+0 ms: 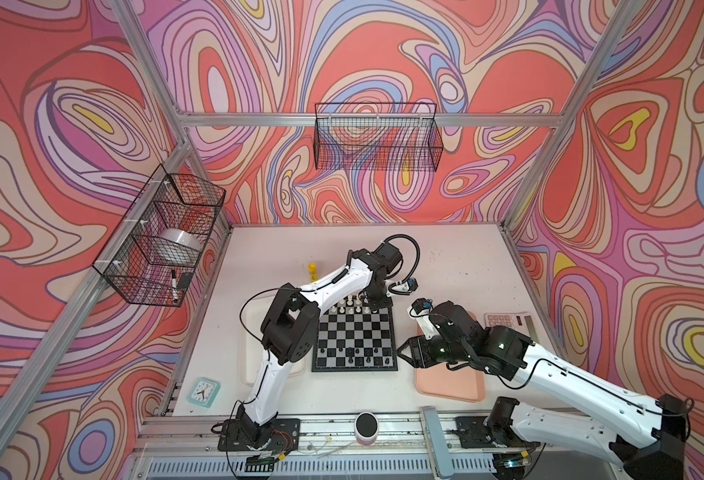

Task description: Set up the chess pieces on the board

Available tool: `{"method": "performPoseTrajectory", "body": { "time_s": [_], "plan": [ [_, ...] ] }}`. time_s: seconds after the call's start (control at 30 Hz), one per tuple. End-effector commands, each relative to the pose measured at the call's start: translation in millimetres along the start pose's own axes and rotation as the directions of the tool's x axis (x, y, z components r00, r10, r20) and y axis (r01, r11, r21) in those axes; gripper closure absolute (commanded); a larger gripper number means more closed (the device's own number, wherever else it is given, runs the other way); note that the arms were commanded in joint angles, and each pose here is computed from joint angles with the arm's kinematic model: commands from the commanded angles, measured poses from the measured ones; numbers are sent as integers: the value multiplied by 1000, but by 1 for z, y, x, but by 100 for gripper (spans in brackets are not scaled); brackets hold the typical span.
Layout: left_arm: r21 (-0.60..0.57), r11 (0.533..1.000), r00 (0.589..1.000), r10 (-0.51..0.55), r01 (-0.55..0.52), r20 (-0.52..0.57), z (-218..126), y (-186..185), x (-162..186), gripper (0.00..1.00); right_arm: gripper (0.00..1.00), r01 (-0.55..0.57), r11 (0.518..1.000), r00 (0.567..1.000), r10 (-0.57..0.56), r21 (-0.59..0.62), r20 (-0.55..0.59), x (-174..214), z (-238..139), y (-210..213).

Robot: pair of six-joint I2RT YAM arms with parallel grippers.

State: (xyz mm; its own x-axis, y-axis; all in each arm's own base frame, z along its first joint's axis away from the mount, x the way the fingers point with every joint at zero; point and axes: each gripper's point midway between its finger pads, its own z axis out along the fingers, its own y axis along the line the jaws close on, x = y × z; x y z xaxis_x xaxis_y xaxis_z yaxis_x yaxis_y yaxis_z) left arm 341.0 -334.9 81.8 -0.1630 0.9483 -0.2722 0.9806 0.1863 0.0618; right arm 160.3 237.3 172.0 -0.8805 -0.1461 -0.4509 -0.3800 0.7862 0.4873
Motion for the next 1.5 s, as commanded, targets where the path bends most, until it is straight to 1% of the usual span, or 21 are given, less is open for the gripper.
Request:
{"method": "performPoseTrajectory", "body": {
  "time_s": [0.0,0.33,0.8,1.47],
  "plan": [
    [26,1000,1000,1,-1,-13,8,-6,-1,88,45,-14,999,1000,14,31,-15,7,7,-11],
    [20,1000,1000,-3,4,-23,12,-5,3,88,44,-11,999,999,13,43,-35,6,14,-13],
    [14,1000,999,-2,3,-34,15,-4,5,88,44,-20,999,1000,21,43,-18,6,10,-16],
    [2,1000,998,29,-29,-55,27,-5,5,88,44,-18,999,1000,19,45,-25,6,11,-16]
  ]
}}
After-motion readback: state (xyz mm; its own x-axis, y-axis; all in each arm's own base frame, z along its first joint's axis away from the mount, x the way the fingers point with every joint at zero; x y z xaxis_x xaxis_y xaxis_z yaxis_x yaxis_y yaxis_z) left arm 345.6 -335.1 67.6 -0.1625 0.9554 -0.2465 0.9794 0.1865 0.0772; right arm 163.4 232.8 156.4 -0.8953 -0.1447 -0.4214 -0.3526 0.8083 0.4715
